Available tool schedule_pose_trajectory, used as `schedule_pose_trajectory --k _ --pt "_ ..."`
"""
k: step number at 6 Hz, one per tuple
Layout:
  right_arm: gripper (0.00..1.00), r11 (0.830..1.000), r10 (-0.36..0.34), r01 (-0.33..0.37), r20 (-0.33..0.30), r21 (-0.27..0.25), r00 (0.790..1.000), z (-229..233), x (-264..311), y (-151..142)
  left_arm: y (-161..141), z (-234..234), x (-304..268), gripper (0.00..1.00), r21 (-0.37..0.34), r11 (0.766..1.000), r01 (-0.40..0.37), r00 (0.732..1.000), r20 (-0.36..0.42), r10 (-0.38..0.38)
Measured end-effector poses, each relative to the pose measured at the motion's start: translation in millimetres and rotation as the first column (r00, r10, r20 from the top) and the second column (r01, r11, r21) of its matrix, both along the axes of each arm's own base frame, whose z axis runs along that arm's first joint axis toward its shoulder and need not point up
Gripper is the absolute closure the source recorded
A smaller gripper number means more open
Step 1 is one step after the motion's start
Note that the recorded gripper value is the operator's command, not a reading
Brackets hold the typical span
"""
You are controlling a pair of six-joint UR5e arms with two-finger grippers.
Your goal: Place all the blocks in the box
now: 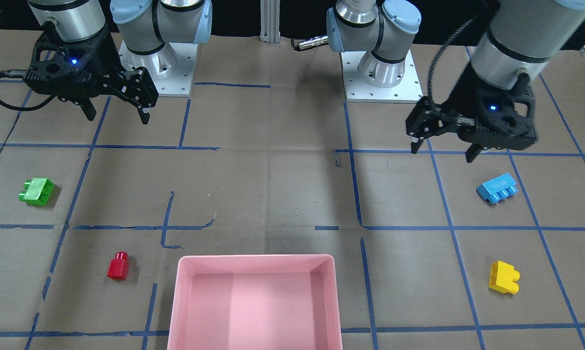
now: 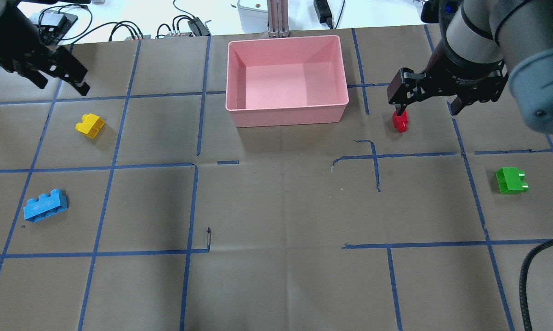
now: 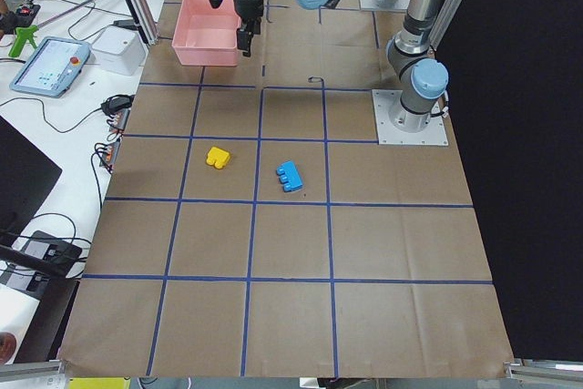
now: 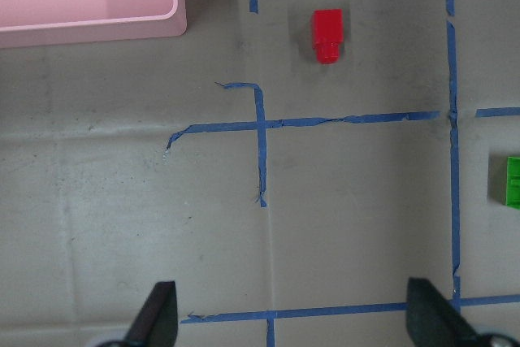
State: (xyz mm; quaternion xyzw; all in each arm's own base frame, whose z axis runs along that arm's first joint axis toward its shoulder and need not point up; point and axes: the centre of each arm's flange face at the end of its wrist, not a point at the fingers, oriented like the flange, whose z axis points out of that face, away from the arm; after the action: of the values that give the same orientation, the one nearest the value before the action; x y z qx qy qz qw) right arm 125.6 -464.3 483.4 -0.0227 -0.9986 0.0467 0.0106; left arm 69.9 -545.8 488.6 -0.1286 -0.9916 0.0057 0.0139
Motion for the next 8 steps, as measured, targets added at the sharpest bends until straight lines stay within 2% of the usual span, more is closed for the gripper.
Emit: schedule_pose_trajectory --k 1,2,3,4,5,6,7,8 --pt "0.00 1.000 0.001 -0.001 0.000 0.004 1.000 -2 0 0 18 -14 66 0.00 0.023 0.998 -0.053 0.999 -0.010 0.053" --pt "0.00 1.000 0.002 -0.002 0.000 0.006 1.000 -3 1 2 45 -31 130 0.01 0.049 0.986 -0.160 0.987 -0.024 0.162" --pt "0.00 1.000 0.003 -0.003 -0.001 0.006 1.000 -2 1 4 72 -48 169 0.01 0.072 0.968 -0.241 0.969 -0.036 0.244" --pt "0.00 1.000 0.004 -0.004 0.000 0.008 1.000 -2 2 5 92 -56 180 0.01 0.077 0.960 -0.269 0.962 -0.038 0.272" --pt "0.00 1.000 0.005 -0.005 0.000 0.011 1.000 -3 2 4 103 -61 179 0.01 0.072 0.974 -0.216 0.975 -0.038 0.219" --pt "0.00 1.000 0.006 -0.006 -0.001 0.014 1.000 -5 2 3 105 -67 178 0.01 0.069 0.995 -0.065 0.996 -0.050 0.069" --pt "0.00 1.000 0.006 -0.006 -0.001 0.015 1.000 -6 2 2 105 -72 178 0.01 0.058 0.988 0.140 0.988 -0.068 -0.136" --pt "0.00 1.000 0.007 -0.007 -0.001 0.016 1.000 -7 2 1 104 -75 178 0.01 0.040 0.939 0.341 0.938 -0.081 -0.337"
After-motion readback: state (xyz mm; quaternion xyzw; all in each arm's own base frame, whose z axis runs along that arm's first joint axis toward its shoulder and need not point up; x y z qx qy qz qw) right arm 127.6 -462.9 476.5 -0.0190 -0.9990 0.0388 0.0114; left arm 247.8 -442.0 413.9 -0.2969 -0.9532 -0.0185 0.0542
